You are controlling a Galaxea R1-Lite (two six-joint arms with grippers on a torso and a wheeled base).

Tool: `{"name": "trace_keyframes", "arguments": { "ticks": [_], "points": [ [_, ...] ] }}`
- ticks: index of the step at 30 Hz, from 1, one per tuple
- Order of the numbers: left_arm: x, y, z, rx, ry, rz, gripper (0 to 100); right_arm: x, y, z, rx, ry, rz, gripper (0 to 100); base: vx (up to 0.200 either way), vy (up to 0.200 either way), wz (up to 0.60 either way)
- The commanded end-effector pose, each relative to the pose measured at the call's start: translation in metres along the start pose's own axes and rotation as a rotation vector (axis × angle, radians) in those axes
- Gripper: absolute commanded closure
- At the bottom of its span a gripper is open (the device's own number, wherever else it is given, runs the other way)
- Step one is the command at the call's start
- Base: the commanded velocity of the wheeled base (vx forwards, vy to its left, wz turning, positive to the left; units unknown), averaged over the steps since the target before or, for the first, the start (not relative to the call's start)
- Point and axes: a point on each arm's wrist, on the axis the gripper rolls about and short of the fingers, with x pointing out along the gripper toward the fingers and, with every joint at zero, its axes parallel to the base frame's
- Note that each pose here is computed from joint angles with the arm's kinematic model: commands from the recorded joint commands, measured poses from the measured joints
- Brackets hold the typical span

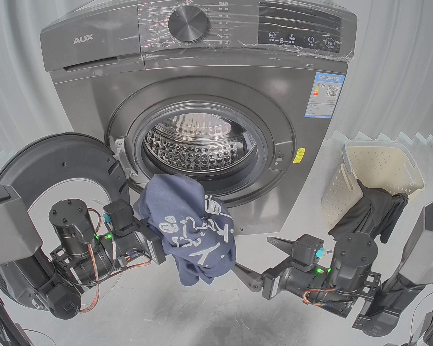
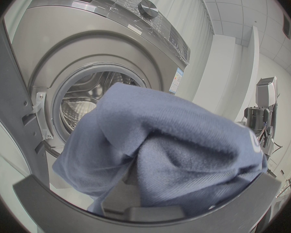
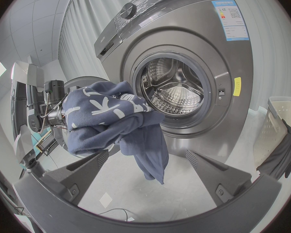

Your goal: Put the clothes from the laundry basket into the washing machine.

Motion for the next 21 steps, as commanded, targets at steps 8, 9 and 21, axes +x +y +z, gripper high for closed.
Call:
{"name": "trace_keyframes", "arguments": {
  "ticks": [8,9,21],
  "points": [
    [-0.013,-0.007,0.007,0.017,-0.015,0.004,100,-0.016,-0.045,0.018,0.032,-0.077,-0.111,0,0.0,0.0,0.0],
    [-0.014,-0.007,0.007,0.017,-0.013,0.006,100,-0.017,-0.047,0.017,0.035,-0.071,-0.112,0,0.0,0.0,0.0],
    [-0.012,-0.015,-0.001,0.018,0.019,0.014,100,-0.012,-0.057,0.004,0.04,-0.021,-0.137,0,0.033,0.0,0.0]
  ]
}}
